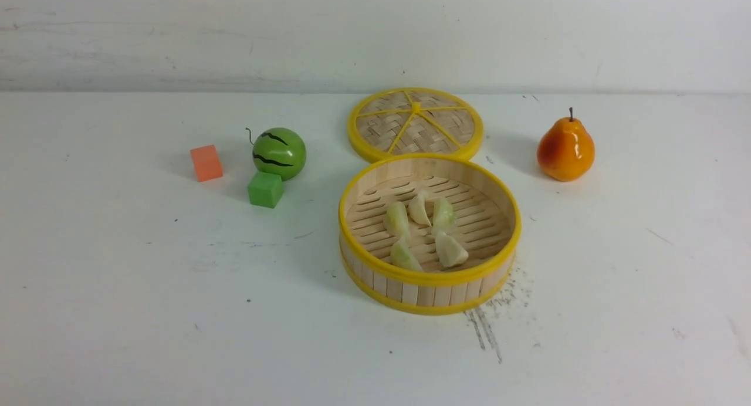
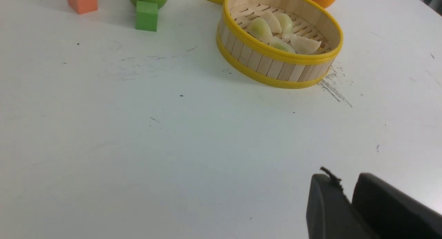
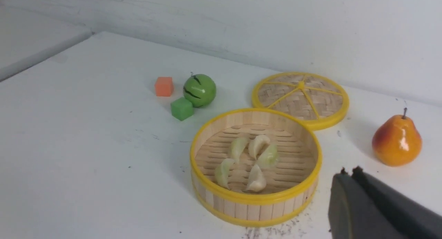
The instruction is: Put the dumplings into the steamer on the white table.
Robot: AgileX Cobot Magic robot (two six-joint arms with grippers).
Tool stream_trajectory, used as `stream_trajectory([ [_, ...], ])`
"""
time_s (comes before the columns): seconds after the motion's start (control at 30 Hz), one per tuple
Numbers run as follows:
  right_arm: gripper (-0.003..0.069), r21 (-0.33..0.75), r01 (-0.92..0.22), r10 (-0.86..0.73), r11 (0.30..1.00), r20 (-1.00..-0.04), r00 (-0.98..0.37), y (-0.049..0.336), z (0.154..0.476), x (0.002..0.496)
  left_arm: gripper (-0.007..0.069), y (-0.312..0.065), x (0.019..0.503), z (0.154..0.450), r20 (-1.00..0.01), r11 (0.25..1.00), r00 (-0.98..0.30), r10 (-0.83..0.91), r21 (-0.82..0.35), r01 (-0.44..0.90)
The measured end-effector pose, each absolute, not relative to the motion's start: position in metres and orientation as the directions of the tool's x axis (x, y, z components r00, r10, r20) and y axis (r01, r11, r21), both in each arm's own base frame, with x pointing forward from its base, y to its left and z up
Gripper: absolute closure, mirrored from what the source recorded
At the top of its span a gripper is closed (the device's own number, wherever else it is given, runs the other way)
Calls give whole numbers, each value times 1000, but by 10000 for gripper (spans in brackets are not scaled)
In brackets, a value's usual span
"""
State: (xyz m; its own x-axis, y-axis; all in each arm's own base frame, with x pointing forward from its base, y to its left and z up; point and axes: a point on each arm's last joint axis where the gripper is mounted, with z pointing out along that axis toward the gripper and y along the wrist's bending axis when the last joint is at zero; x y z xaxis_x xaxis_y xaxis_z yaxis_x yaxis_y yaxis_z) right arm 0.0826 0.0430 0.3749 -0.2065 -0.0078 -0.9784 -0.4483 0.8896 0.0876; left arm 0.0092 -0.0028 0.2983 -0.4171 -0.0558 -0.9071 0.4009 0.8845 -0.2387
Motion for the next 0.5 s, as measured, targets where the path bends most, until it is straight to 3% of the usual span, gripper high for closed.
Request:
stream_trajectory([
  [0.27,667,131,-188,114,973,-989,-97,15,277,75,503,-3,9,298,-907,885,-417,-55,-238,401],
  [0.5,666,87,27,89,996,-992,-86,-1,204,59,495,-3,9,298,-907,885,-417,-55,-238,401],
])
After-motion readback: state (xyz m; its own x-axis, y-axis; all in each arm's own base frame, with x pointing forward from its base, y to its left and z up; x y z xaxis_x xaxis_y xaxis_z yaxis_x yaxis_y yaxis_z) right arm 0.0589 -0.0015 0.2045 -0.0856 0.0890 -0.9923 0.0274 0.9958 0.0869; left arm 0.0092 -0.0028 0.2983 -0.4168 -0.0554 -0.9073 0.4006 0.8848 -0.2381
